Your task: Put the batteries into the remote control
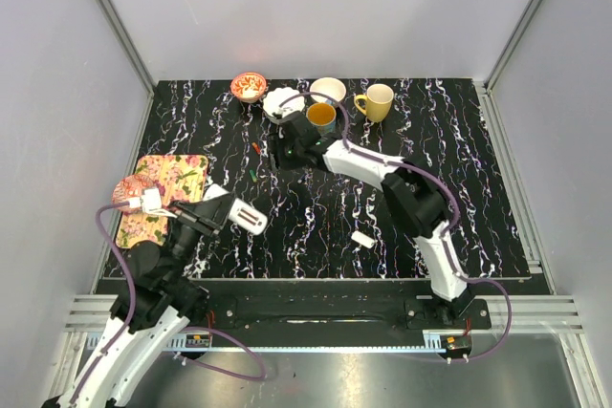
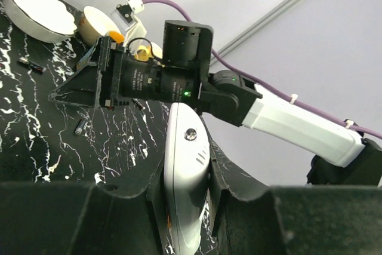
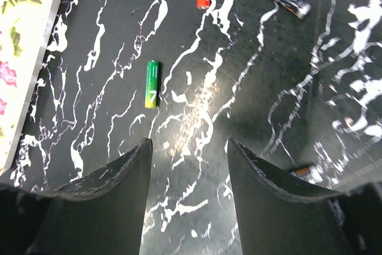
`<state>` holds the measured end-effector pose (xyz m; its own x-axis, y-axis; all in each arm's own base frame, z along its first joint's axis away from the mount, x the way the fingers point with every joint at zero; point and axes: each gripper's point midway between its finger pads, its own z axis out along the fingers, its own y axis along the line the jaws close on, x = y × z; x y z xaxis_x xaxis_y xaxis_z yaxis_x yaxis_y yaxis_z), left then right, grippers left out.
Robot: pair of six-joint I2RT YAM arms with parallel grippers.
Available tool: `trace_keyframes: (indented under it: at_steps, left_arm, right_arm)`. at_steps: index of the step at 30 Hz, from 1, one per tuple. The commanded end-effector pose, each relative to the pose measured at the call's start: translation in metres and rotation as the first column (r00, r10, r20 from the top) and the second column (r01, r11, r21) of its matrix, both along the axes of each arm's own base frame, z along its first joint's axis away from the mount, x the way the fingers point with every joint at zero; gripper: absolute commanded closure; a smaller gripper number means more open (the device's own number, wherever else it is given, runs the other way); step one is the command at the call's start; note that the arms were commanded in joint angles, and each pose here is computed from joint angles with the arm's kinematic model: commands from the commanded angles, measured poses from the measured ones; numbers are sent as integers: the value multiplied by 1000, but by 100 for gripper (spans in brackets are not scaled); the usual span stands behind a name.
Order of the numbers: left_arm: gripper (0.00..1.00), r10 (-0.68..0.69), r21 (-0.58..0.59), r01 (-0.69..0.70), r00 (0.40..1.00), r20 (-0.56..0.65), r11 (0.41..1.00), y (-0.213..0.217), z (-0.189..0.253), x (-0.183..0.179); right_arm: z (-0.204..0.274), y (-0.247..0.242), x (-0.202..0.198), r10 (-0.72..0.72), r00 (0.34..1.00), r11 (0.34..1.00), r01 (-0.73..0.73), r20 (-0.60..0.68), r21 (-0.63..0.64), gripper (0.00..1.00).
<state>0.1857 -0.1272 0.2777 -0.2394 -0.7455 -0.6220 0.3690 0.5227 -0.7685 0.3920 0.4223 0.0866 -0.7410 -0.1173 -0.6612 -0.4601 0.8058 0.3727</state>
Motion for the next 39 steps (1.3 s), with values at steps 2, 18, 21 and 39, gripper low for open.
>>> trace_keyframes:
  at_steps: [2, 18, 21, 39]
  left_arm:
    - [100, 81, -30, -81, 997, -6, 996, 20, 3, -4]
    - [100, 82, -24, -81, 996, 24, 996, 22, 9, -7]
    - [100, 90, -21, -89, 996, 21, 996, 24, 8, -7]
    - [100, 97, -27, -97, 995, 27, 995, 27, 7, -11]
  right_arm:
    - [-2, 43, 7, 92, 993, 995, -94, 75, 27, 39]
    - [-53, 78, 11, 180, 973, 968, -150, 142, -202, 35]
    - [-63, 77, 12, 176, 973, 958, -135, 149, -252, 38]
    - [-101, 66, -8, 220, 966, 875, -135, 135, -464, 79]
